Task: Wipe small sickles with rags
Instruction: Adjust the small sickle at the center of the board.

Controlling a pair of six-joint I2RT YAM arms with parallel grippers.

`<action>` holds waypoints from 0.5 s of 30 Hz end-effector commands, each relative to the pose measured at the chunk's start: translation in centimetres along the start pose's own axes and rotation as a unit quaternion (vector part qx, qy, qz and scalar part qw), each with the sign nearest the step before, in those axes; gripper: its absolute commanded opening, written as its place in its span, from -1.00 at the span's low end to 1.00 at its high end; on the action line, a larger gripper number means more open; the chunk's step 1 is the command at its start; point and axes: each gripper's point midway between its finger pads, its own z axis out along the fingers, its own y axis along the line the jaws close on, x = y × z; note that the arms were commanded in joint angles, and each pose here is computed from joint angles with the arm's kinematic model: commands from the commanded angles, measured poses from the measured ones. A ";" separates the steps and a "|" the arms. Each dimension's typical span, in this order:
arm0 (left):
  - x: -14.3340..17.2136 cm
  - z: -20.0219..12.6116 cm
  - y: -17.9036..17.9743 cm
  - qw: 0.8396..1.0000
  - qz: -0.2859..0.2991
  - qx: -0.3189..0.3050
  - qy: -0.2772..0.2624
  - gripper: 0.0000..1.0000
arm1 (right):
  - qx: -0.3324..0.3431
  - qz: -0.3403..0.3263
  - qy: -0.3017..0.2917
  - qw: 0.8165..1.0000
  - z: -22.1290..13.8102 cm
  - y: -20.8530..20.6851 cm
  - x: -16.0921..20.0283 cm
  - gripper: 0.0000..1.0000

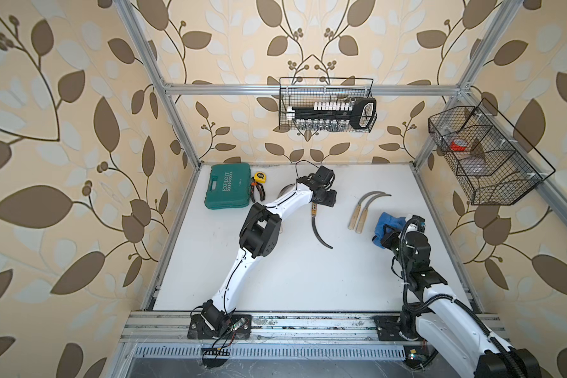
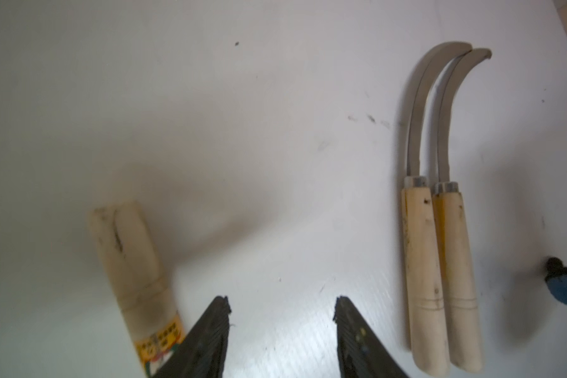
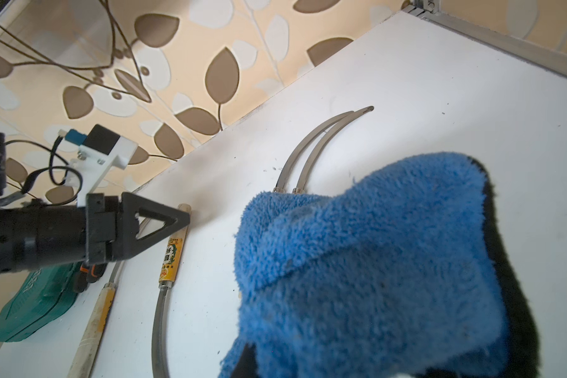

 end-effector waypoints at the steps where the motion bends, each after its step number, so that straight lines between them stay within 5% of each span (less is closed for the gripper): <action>1: 0.3 0.7 0.4 1.000 0.023 -0.009 0.017 0.09 | -0.014 -0.005 -0.009 1.000 0.0 0.6 -0.5 -1.00; 15: 0.9 -0.2 5.7 0.992 0.022 -0.126 0.011 0.09 | -0.019 -0.005 -0.008 1.000 0.0 0.7 -0.4 -1.00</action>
